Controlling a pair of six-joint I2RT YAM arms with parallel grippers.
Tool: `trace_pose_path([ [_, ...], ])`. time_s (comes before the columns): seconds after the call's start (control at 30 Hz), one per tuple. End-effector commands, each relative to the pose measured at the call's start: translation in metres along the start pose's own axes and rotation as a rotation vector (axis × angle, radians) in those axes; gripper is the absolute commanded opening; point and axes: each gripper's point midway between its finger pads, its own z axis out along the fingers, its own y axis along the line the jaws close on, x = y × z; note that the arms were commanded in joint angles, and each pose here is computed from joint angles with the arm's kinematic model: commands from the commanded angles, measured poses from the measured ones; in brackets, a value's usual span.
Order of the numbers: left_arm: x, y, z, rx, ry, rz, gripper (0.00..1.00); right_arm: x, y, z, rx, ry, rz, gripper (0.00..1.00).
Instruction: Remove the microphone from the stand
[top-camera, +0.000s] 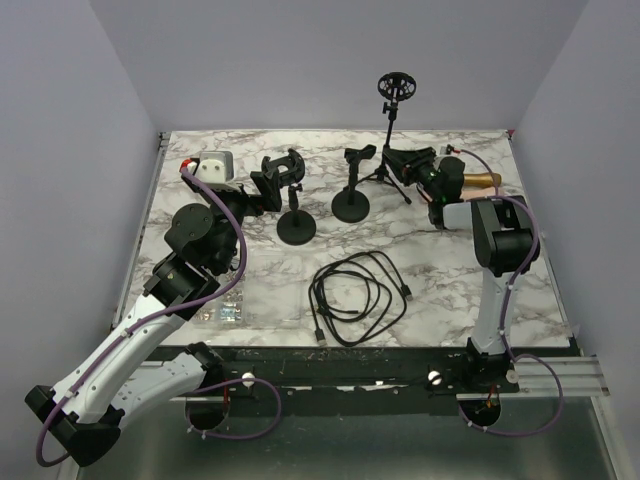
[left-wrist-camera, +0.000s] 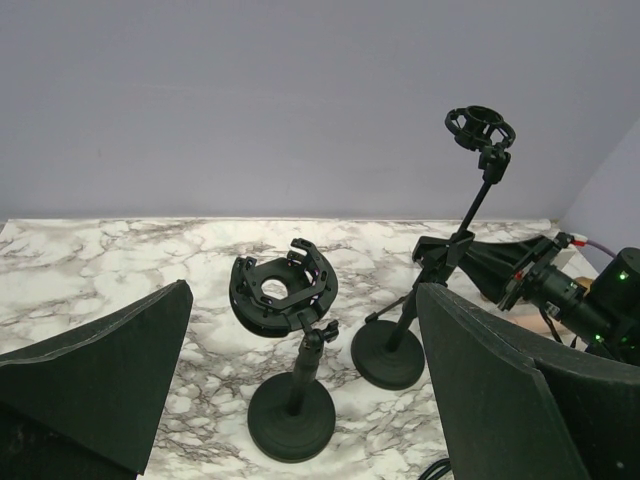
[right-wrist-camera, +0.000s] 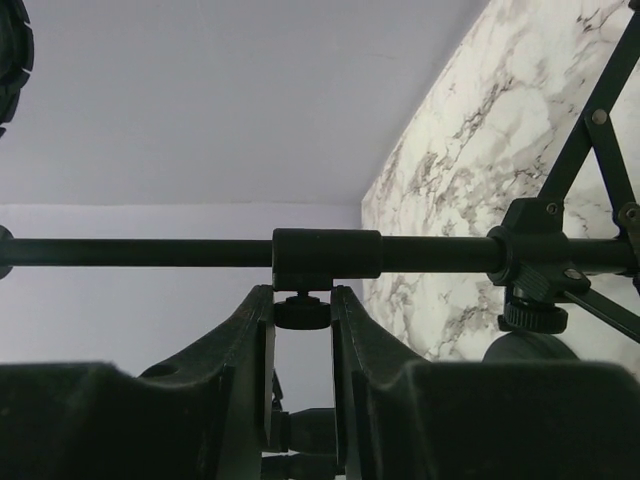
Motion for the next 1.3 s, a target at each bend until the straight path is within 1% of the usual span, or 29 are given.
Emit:
trace_pose_path([
  [0.0,-0.019,-0.003,-0.002,0.016,-0.040,-0.015,0.98,0.001,-0.031,-0.003,0.186,-0.013,-0.111,0.01],
  [0.33,-0.019,-0.004,-0.003,0.018,-0.040,-0.020,0.98,-0.010,-0.052,-0.007,0.543,-0.066,-0.500,0.01],
  [0.5,-0.018,-0.004,-0.002,0.019,-0.037,-0.021,0.99,-0.019,-0.049,-0.009,0.708,-0.135,-0.699,0.01],
  [0.67,-0.018,-0.005,-0.002,0.021,-0.035,-0.022,0.99,-0.015,-0.046,-0.012,0.825,-0.170,-0.879,0.01],
  [0.87,-0.018,-0.004,-0.002,0.020,-0.037,-0.022,0.99,-0.012,-0.025,-0.010,0.906,-0.245,-1.104,0.01],
  [1.07,-0.018,-0.004,-0.002,0.020,-0.036,-0.022,0.99,-0.009,-0.006,-0.002,0.947,-0.278,-1.321,0.01],
  [1.17,-0.017,-0.004,-0.002,0.018,-0.035,-0.021,0.98,-0.011,-0.002,0.001,0.951,-0.283,-1.360,0.01],
  [1.27,-0.018,-0.004,-0.002,0.016,-0.035,-0.019,0.99,-0.010,0.002,0.003,0.930,-0.284,-1.358,0.01],
])
